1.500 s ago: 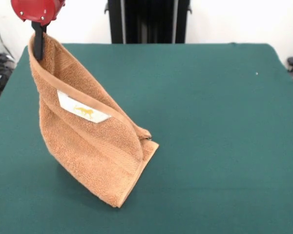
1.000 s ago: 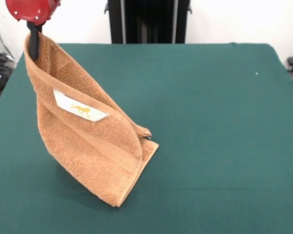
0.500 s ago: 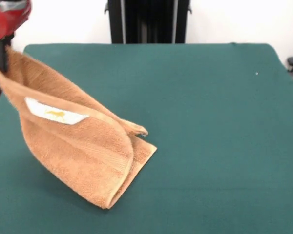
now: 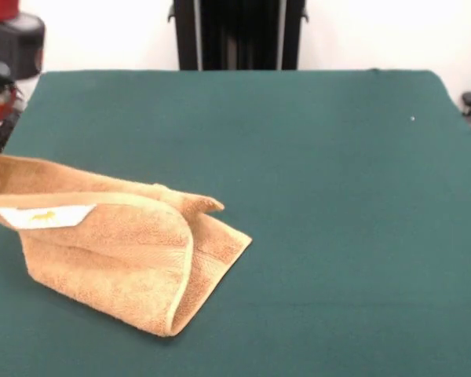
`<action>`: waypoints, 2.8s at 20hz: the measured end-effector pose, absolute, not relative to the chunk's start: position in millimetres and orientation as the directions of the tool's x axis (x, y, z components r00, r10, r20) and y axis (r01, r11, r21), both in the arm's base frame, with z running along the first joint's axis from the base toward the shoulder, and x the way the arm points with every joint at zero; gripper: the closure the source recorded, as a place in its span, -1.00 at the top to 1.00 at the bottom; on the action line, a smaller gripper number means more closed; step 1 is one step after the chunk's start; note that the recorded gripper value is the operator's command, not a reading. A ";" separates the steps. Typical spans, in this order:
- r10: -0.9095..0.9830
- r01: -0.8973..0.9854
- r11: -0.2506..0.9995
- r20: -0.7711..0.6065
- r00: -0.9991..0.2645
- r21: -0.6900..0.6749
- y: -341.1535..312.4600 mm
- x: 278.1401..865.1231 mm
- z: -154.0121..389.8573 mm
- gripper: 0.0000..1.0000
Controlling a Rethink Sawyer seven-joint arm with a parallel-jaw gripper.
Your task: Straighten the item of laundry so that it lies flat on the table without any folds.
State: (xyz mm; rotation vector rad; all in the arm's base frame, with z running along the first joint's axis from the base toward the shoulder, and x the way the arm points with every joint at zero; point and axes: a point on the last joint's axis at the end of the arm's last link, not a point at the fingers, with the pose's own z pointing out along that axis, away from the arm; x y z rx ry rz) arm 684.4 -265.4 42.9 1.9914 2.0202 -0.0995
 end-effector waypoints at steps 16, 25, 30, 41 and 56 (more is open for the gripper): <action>0.872 0.938 0.345 -0.359 -0.332 -0.030 -231.6 650.9 -28.1 1.00; 0.849 0.926 0.367 -0.375 -0.372 -0.087 -243.0 649.0 -24.8 1.00; 0.878 0.940 0.335 -0.338 -0.338 -0.069 -247.8 657.6 -17.0 1.00; 0.949 0.968 0.250 -0.201 -0.245 0.001 -247.6 696.2 37.3 1.00; 0.984 0.970 0.179 -0.043 -0.175 0.163 -223.7 747.0 73.2 1.00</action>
